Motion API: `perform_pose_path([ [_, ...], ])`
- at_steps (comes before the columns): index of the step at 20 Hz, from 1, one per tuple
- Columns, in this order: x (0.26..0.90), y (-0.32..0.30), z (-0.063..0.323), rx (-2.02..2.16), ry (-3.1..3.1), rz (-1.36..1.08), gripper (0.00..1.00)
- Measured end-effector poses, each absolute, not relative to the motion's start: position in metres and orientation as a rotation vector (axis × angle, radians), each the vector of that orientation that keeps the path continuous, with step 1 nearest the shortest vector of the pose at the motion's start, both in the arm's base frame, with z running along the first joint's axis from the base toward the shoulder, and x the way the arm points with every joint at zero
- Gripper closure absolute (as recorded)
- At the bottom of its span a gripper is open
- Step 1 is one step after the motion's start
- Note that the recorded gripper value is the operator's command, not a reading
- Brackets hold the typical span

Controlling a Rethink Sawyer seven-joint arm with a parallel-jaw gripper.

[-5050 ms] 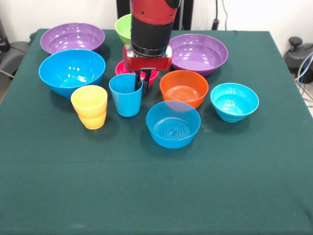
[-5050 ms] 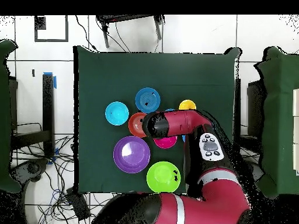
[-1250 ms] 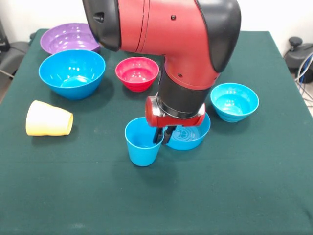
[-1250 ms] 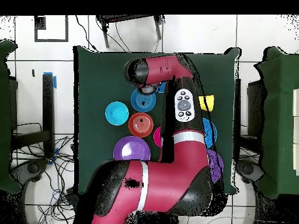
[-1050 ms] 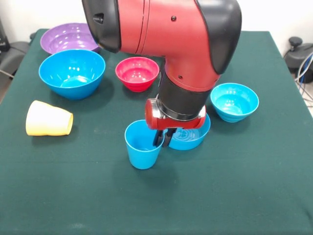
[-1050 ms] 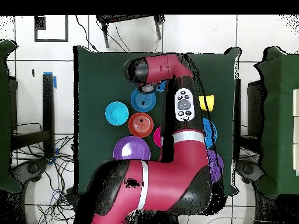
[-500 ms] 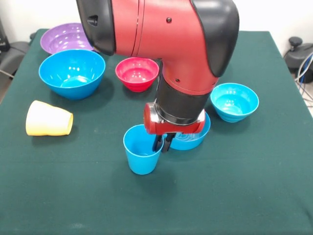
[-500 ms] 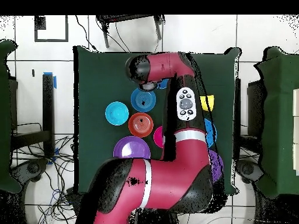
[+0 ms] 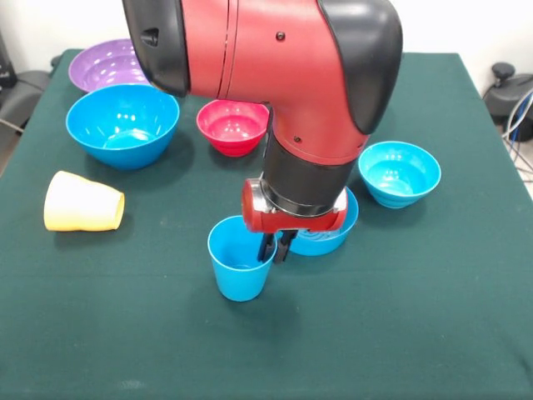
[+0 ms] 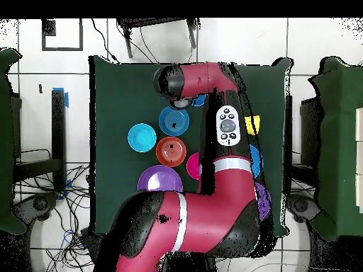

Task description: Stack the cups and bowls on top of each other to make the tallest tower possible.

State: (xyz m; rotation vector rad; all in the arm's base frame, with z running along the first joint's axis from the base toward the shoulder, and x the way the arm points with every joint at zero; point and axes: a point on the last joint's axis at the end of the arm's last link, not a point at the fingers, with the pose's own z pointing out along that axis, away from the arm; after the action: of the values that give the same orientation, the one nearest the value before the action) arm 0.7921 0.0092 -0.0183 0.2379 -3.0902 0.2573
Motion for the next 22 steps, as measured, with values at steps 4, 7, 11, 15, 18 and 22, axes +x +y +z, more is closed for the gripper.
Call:
perform_pose_path([
  [4,0.792,0.009,-0.018,0.237,-3.091,0.257,1.0],
  [7,0.792,0.009,-0.018,0.237,-3.091,0.257,1.0],
  [11,0.791,0.009,-0.022,0.239,-3.089,0.255,0.0],
  [15,0.786,0.01,-0.033,0.243,-3.08,0.25,0.0],
  [18,0.782,0.011,-0.041,0.245,-3.07,0.245,0.0],
  [22,0.779,0.012,-0.047,0.247,-3.062,0.239,0.0],
])
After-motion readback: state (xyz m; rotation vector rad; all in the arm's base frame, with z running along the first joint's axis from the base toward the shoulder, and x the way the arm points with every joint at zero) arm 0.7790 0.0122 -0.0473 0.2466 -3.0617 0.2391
